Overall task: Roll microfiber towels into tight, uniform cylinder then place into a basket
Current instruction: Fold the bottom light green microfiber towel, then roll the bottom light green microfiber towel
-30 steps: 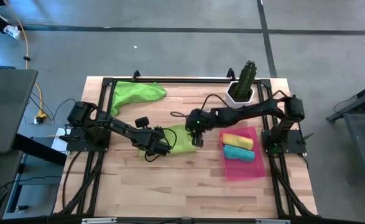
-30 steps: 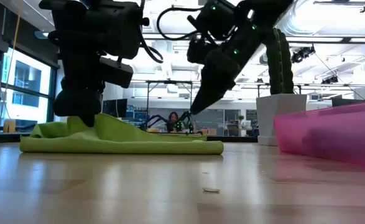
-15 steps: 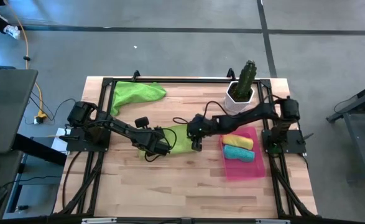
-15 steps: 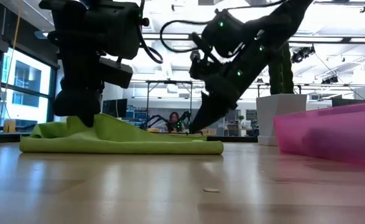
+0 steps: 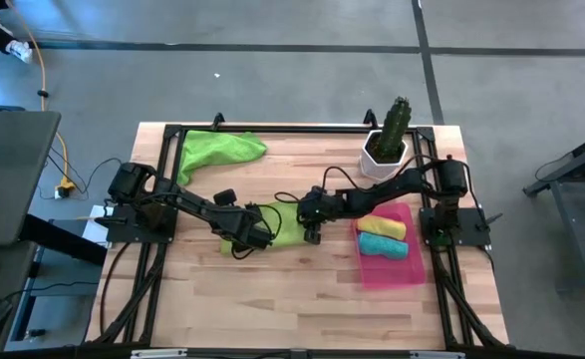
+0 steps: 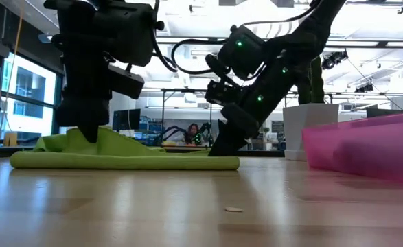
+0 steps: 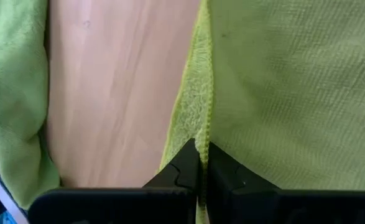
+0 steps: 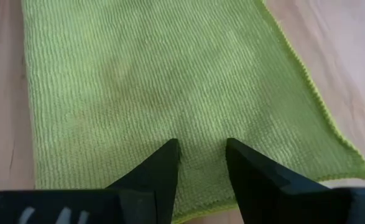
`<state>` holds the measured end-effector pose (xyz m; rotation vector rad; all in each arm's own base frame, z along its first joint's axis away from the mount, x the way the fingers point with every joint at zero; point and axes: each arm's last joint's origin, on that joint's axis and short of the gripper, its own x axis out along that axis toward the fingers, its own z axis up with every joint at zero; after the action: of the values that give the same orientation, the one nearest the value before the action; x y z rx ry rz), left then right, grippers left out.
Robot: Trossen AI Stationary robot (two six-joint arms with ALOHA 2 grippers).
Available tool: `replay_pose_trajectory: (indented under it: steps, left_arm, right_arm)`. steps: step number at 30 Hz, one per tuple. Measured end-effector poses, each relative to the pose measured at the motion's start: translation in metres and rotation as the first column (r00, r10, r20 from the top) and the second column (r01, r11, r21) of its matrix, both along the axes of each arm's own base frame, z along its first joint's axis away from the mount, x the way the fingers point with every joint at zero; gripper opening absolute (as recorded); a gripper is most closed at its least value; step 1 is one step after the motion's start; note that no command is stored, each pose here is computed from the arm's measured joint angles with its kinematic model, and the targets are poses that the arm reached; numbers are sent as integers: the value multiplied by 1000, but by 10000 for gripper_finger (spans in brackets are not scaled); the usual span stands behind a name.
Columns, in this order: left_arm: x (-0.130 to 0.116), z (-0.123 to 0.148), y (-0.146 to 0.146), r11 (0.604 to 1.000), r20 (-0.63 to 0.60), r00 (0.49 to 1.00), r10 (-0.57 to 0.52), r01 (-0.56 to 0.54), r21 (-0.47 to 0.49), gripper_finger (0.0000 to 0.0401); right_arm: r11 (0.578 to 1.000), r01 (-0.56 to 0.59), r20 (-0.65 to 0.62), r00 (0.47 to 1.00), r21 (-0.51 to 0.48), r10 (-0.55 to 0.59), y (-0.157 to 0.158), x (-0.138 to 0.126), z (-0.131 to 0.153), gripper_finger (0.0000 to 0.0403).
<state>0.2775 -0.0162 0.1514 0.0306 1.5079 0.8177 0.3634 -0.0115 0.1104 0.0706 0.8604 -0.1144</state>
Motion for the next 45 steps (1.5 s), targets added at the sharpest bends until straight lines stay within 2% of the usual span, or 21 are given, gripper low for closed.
replay_pose_trajectory:
  steps: [5, 10, 13, 16, 19, 23, 27, 30, 33, 35, 37, 39, 40, 45]
  left_arm:
    - [-1, 0, 1, 1000, -13, 1000, 8, -8, -4, 39]
    - [-11, 3, 3, 999, -101, 994, 42, -40, 28, 101]
    - [-21, 8, 4, 993, -176, 980, 96, -83, 82, 134]
    - [-24, 13, 4, 982, -183, 967, 177, -161, 99, 148]
    - [-19, 16, 1, 978, -153, 966, 207, -201, 57, 146]
    - [-6, 13, -9, 989, -62, 989, 136, -139, -44, 136]
    - [12, 2, -21, 981, 104, 994, 27, -7, -193, 132]
    - [25, -3, -27, 966, 256, 966, -25, 89, -244, 132]
    - [35, -5, -28, 958, 368, 929, -37, 137, -252, 131]
    - [39, -6, -27, 956, 414, 909, -36, 152, -250, 131]
    - [41, -8, -26, 956, 447, 894, -28, 155, -250, 131]
    - [43, -9, -24, 955, 474, 880, -32, 167, -245, 131]
    - [44, -8, -22, 955, 476, 878, -48, 180, -236, 131]
    - [43, 4, -16, 969, 417, 891, -179, 232, -80, 131]
  right_arm:
    - [1000, 8, -2, 1000, -13, -8, 0, 0, 0, 128]
    - [1000, -2, -4, 1000, -22, 2, 0, 0, -1, 128]
    - [1000, -7, -7, 1000, -25, 6, 0, 0, -1, 128]
    - [997, -45, -23, 999, -62, 44, -2, -1, -1, 128]
    - [985, -79, -41, 996, -152, 73, -7, -2, 0, 128]
    - [940, -114, -88, 992, -322, 90, -19, -3, 1, 128]
    - [868, -49, -123, 992, -495, -15, -32, -5, 1, 128]
    - [841, 7, -104, 992, -540, -75, -34, -6, 9, 128]
    - [882, 70, -41, 994, -466, -100, -24, -10, 27, 128]
    - [929, 145, 8, 988, -340, -151, -15, -15, 40, 128]
    - [959, 234, 44, 972, -160, -230, -6, -20, 51, 128]
    - [955, 298, 75, 952, -11, -296, 4, -19, 55, 128]
    - [948, 317, 80, 945, 25, -318, 9, -19, 55, 128]
    - [912, 407, 145, 901, 47, -409, 27, -10, 40, 128]
